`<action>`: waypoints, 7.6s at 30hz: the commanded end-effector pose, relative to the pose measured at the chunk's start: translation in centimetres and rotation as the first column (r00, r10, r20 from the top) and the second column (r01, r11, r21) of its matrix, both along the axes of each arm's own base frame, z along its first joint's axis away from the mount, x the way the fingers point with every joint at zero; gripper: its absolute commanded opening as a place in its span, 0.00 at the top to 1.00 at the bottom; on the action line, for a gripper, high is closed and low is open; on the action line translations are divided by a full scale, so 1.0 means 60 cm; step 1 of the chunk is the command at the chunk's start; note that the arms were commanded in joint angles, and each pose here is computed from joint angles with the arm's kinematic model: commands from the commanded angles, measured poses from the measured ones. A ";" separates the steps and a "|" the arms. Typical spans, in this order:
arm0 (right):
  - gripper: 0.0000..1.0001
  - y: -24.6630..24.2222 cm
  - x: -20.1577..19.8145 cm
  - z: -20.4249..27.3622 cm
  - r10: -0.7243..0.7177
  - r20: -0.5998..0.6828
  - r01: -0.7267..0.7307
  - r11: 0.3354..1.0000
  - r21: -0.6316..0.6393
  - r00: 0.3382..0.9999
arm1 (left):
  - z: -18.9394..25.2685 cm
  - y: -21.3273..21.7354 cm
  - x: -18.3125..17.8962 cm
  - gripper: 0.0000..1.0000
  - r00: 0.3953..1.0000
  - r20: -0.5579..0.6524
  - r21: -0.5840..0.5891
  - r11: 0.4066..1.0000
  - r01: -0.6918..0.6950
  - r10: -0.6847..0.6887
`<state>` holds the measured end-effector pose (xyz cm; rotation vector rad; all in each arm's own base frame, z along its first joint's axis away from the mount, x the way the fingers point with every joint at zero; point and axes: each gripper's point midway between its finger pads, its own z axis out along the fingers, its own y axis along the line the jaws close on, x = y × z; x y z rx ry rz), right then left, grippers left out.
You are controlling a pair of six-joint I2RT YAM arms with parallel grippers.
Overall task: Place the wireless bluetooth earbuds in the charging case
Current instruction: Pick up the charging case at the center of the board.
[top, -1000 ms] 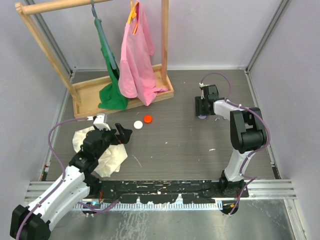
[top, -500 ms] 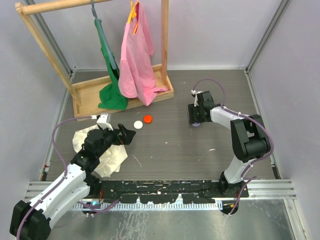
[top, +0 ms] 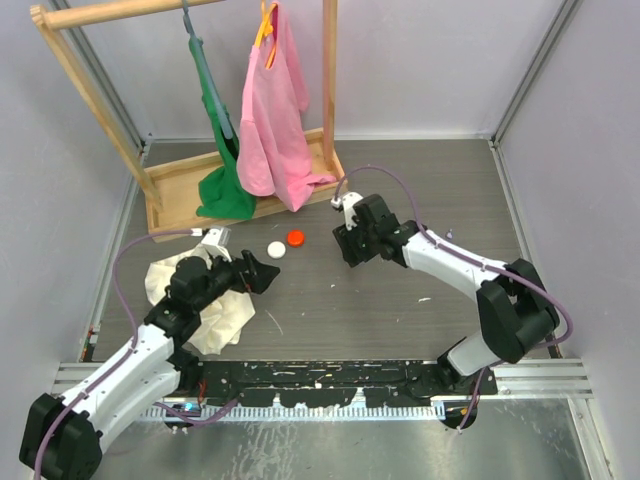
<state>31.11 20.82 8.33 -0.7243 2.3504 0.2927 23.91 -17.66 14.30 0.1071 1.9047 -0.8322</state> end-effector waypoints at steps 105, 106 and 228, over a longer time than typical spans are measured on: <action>0.25 0.164 -0.206 0.341 -0.034 0.506 -0.446 0.427 0.787 0.862 | 0.222 -0.104 -0.050 1.00 0.883 0.415 -0.324 0.871 0.368 -0.218; 0.25 0.161 -0.205 0.341 -0.053 0.500 -0.438 0.410 0.800 0.865 | 0.224 -0.106 -0.051 1.00 0.882 0.415 -0.329 0.867 0.375 -0.224; 0.89 0.188 -0.228 0.323 0.533 0.431 -0.684 0.521 0.511 0.728 | 0.197 -0.169 -0.136 0.69 0.632 0.491 -0.108 0.678 0.727 -0.600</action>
